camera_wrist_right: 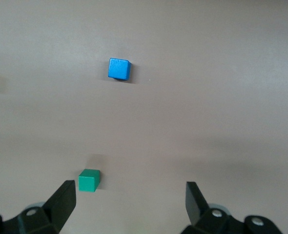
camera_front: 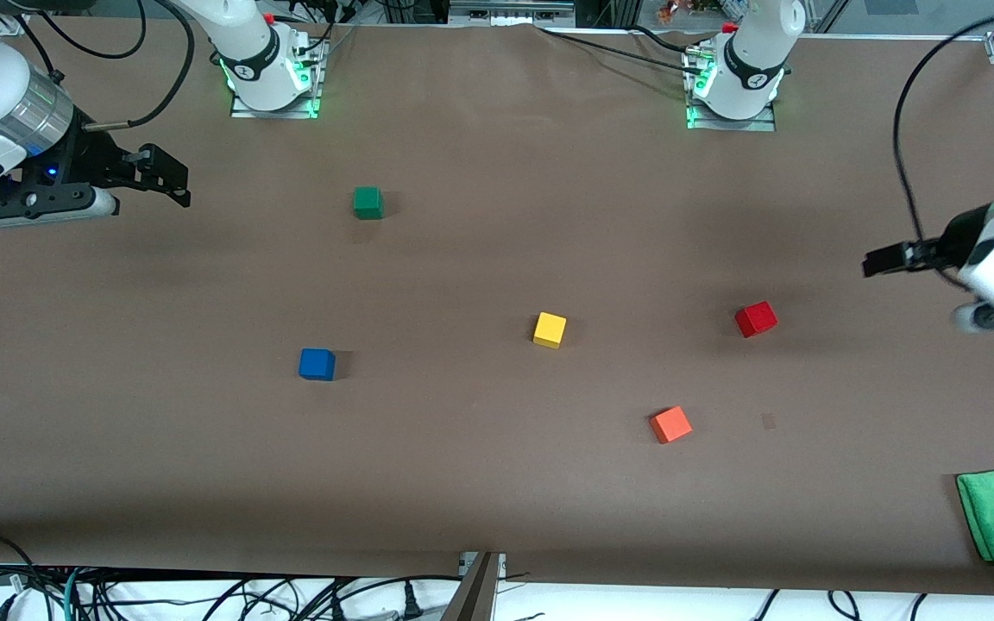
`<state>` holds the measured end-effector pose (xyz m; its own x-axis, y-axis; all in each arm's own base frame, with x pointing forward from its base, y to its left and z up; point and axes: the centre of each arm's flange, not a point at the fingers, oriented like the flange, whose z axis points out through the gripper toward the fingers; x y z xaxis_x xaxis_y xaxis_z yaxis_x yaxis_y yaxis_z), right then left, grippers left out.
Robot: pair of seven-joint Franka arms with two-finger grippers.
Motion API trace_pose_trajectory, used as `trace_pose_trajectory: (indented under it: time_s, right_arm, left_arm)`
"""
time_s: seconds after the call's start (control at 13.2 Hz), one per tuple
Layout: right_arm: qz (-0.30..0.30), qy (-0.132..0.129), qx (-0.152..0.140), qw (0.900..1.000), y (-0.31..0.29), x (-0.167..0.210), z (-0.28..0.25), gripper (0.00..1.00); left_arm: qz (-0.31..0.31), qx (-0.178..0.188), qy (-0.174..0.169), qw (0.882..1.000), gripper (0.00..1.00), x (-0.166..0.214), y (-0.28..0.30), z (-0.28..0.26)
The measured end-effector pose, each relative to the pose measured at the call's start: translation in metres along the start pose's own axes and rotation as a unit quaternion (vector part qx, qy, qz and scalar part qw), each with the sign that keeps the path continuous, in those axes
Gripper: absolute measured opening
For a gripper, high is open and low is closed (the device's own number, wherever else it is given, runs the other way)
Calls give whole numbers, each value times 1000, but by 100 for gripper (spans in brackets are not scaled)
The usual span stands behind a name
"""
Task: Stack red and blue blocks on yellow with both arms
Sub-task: 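Move the left gripper down over the red cube, then close the left gripper on the red cube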
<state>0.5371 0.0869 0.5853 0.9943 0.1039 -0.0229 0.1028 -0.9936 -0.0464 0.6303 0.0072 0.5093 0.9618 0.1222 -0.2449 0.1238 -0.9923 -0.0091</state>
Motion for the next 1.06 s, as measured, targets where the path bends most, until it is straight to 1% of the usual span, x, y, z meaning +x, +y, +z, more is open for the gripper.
trace_pose_trajectory:
  time_s: [0.08, 0.15, 0.23, 0.38, 0.61, 0.76, 0.91, 1.06]
  right_arm:
    - [0, 0, 0, 1000, 0, 0, 0, 100]
    - [0, 0, 0, 1000, 0, 0, 0, 100]
    - [0, 0, 0, 1000, 0, 0, 0, 100]
    - [0, 0, 0, 1000, 0, 0, 0, 100]
    - [0, 0, 0, 1000, 0, 0, 0, 100]
    - [0, -1, 0, 1000, 0, 0, 0, 100]
    - [0, -1, 0, 1000, 0, 0, 0, 100]
    - [0, -1, 0, 1000, 0, 0, 0, 100]
  left_arm:
    - [1, -3, -9, 1000, 100, 18, 1, 27]
    - [1, -6, -8, 1000, 100, 35, 2, 56]
    - [1, -10, -3, 1000, 100, 49, 3, 87]
    - [0, -14, 11, 1000, 100, 60, 4, 145]
    - [-11, -20, 38, 999, 100, 57, 4, 213]
    - [-29, -24, 51, 998, 100, 48, 6, 253]
    - [-52, -27, 57, 997, 100, 40, 6, 275]
    - [-72, -29, 56, 995, 100, 36, 7, 282]
